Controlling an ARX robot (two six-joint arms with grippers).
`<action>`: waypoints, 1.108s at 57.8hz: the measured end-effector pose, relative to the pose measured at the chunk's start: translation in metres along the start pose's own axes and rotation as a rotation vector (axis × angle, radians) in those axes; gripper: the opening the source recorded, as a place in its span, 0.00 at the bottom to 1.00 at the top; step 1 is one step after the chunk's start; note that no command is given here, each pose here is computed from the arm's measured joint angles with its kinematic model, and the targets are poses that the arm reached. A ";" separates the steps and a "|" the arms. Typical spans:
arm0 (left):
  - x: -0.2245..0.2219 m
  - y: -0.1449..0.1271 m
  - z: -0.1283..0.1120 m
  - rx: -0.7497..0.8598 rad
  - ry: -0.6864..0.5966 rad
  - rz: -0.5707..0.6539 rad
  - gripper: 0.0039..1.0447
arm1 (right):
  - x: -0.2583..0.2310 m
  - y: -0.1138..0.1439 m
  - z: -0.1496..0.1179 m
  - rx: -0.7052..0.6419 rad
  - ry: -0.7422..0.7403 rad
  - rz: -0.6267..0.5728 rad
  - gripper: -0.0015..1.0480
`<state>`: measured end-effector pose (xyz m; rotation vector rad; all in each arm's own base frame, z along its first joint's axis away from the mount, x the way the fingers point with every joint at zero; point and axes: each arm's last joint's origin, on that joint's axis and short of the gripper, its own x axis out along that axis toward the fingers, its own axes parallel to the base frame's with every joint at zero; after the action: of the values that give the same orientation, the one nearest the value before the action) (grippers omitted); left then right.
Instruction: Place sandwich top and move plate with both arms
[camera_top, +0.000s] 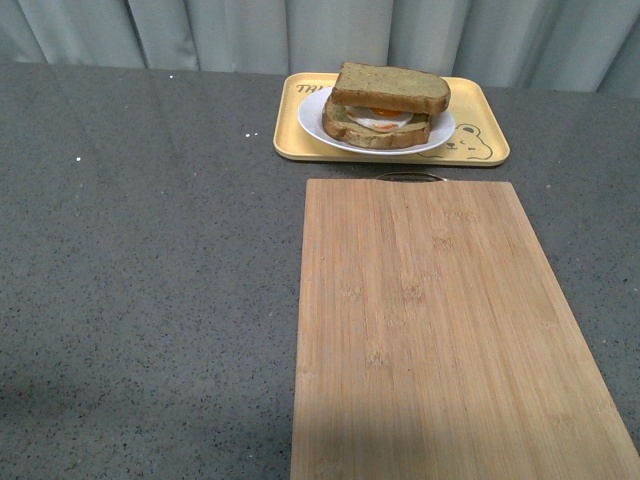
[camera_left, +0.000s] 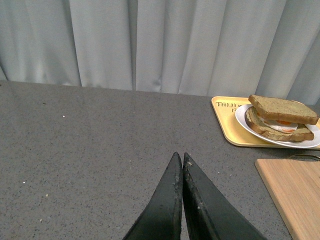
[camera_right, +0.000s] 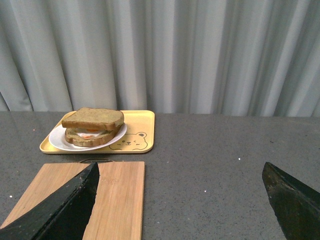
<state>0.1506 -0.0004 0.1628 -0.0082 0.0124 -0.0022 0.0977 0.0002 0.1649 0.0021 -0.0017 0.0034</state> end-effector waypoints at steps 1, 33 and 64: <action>-0.001 0.000 0.000 0.000 0.000 0.000 0.03 | 0.000 0.000 0.000 0.000 0.000 0.000 0.91; -0.023 0.000 0.009 0.000 -0.030 0.000 0.03 | 0.000 0.000 0.000 0.000 0.000 0.000 0.91; -0.038 0.000 0.010 0.000 -0.035 0.000 0.03 | 0.000 0.000 0.000 0.000 0.000 0.000 0.91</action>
<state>0.1131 -0.0003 0.1732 -0.0082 -0.0223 -0.0024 0.0977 0.0002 0.1649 0.0021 -0.0017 0.0034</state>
